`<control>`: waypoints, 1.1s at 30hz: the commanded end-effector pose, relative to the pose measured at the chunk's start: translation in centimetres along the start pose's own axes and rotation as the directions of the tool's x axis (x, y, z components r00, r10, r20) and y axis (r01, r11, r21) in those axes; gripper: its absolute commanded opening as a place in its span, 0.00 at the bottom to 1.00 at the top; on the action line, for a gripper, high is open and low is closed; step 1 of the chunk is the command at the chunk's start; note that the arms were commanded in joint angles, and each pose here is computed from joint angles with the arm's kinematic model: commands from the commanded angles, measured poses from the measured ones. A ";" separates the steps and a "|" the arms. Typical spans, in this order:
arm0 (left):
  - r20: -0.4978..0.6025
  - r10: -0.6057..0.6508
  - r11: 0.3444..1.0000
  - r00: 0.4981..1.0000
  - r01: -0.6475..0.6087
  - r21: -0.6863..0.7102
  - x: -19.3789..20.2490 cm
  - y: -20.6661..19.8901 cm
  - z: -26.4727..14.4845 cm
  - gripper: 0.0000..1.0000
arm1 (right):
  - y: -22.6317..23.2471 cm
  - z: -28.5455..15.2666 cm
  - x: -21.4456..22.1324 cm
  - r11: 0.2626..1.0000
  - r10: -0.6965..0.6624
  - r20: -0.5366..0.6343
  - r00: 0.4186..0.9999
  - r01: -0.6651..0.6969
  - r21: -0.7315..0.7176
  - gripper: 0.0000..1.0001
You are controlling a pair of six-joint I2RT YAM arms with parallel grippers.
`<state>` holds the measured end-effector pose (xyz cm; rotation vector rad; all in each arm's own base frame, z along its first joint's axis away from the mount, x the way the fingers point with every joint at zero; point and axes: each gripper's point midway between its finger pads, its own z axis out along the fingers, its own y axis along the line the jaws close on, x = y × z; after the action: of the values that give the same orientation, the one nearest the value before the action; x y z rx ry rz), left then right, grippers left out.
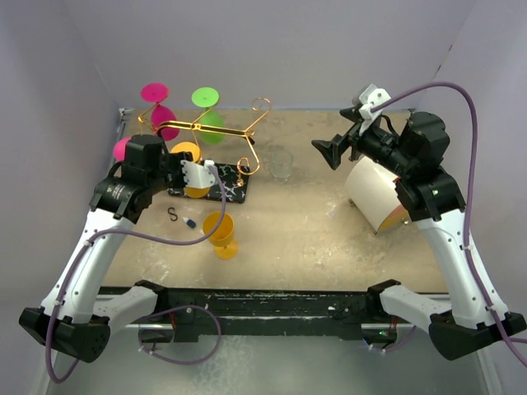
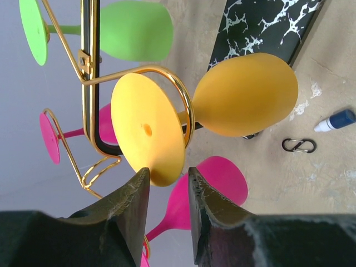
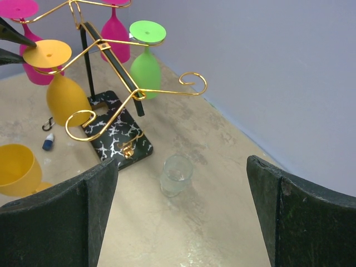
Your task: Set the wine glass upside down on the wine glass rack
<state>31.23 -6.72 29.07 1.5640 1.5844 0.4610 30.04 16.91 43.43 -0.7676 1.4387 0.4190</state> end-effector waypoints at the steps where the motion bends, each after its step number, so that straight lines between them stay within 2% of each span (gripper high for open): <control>1: -0.006 0.024 0.999 1.000 -0.024 -0.027 0.1 0.4 -1.6 0.39 | -0.2 0.2 -1.7 1.000 -0.011 0.060 0.998 0.011 -0.004 1.00; 7: 0.005 -0.031 0.998 1.000 0.031 -0.060 0.1 0.1 -3.2 0.45 | -0.5 0.5 -1.1 1.000 -0.007 0.048 0.999 0.007 0.001 1.00; 11: 0.041 -0.100 0.991 0.994 0.103 -0.084 -0.4 0.0 -4.3 0.54 | -0.6 0.8 -0.6 1.000 0.002 0.037 0.999 -0.002 -0.001 1.00; 19: 0.156 -0.272 0.955 0.950 0.287 -0.078 -1.9 -0.7 -6.5 0.68 | -0.3 1.6 1.3 0.999 0.018 -0.006 1.000 -0.018 -0.036 1.00; 24: 0.202 -0.418 0.892 0.886 0.442 -0.091 -2.5 -0.4 -8.0 0.85 | -0.5 3.5 4.9 0.998 0.025 -0.082 0.996 -0.030 -0.056 1.00; 26: 0.209 -0.473 0.861 0.856 0.500 -0.099 -2.5 -0.2 -8.4 0.94 | -1.1 4.6 6.8 0.998 0.047 -0.130 0.990 -0.053 -0.043 1.00; 28: 0.221 -0.519 0.828 0.826 0.550 -0.107 -2.5 0.1 -8.8 1.00 | -2.2 6.1 9.2 0.998 0.053 -0.195 0.979 -0.057 -0.012 1.00; 33: 0.271 -0.542 0.792 0.795 0.591 -0.150 -2.3 0.9 -10.1 0.99 | -2.8 9.2 15.3 0.991 0.132 -0.332 0.934 -0.137 0.009 0.93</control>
<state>24.37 -5.96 33.27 1.0002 1.7290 0.1627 37.85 18.58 31.30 -0.8048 1.7446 0.4558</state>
